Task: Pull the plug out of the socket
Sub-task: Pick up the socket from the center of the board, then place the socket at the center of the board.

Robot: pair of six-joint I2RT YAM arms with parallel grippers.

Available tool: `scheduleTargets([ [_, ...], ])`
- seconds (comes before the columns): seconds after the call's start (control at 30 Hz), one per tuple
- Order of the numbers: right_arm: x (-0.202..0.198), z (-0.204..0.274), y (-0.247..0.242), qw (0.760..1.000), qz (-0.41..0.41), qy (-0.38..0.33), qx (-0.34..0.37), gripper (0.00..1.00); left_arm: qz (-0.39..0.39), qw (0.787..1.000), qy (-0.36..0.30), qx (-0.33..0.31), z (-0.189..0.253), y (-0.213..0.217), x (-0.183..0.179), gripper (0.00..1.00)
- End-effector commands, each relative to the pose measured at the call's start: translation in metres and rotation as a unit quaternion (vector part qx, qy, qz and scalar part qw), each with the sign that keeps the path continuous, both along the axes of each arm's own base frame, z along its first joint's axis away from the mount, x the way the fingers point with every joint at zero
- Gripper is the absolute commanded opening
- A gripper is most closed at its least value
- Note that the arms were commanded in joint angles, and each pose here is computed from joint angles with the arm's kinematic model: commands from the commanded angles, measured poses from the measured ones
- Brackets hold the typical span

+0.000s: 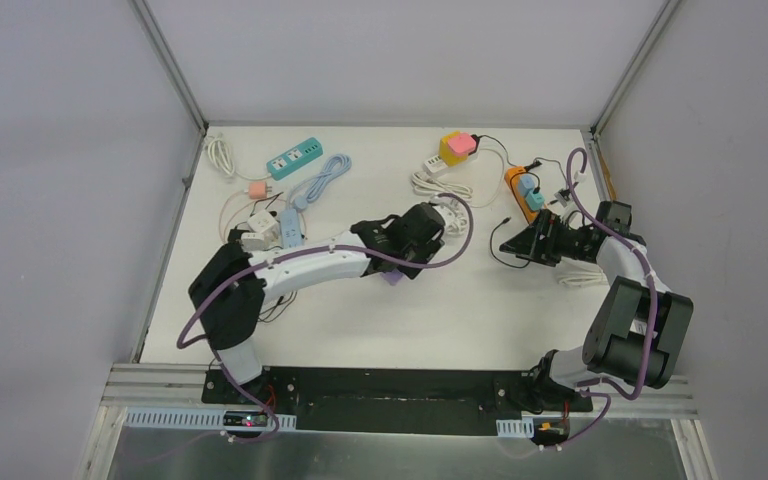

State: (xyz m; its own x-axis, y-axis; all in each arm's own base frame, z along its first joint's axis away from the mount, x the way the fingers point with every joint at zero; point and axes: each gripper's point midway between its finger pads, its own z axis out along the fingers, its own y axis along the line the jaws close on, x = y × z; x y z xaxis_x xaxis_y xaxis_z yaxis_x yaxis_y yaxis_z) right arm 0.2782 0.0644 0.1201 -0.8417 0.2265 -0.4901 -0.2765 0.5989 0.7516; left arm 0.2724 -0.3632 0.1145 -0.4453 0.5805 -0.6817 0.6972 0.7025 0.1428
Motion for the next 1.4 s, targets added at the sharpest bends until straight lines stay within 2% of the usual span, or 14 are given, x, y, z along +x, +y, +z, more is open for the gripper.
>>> scheduleTargets([
  [0.0,0.005,0.004,-0.001,1.0,0.005,-0.022,0.006,1.0,0.09,0.992,-0.075,-0.044,0.05,0.042,0.039,0.0],
  [0.17,0.005,0.004,-0.001,1.0,0.004,-0.02,0.008,1.0,0.181,0.978,-0.073,-0.066,0.059,0.098,0.068,0.0],
  [0.37,0.005,0.003,-0.001,1.0,0.005,-0.018,0.008,1.0,0.243,0.965,-0.075,-0.055,0.059,0.142,0.098,0.0],
  [0.67,0.004,0.004,-0.001,1.0,0.006,-0.021,0.008,1.0,0.314,0.948,-0.017,-0.042,0.026,0.185,0.15,0.0],
  [1.03,0.003,0.003,0.0,1.0,0.009,-0.02,0.008,1.0,0.37,0.928,0.044,0.013,-0.028,0.23,0.168,0.0],
  [1.1,0.003,0.003,0.0,1.0,0.009,-0.02,0.009,1.0,0.381,0.923,0.048,0.012,-0.031,0.237,0.17,0.07],
  [1.23,0.003,0.003,0.0,1.0,0.009,-0.02,0.008,1.0,0.398,0.916,0.053,0.008,-0.032,0.246,0.172,0.46],
  [1.3,0.003,0.004,0.0,1.0,0.01,-0.021,0.008,1.0,0.404,0.913,0.055,0.003,-0.028,0.248,0.172,0.6],
  [1.37,0.003,0.004,-0.001,1.0,0.009,-0.021,0.007,1.0,0.41,0.911,0.055,-0.004,-0.021,0.248,0.171,0.67],
])
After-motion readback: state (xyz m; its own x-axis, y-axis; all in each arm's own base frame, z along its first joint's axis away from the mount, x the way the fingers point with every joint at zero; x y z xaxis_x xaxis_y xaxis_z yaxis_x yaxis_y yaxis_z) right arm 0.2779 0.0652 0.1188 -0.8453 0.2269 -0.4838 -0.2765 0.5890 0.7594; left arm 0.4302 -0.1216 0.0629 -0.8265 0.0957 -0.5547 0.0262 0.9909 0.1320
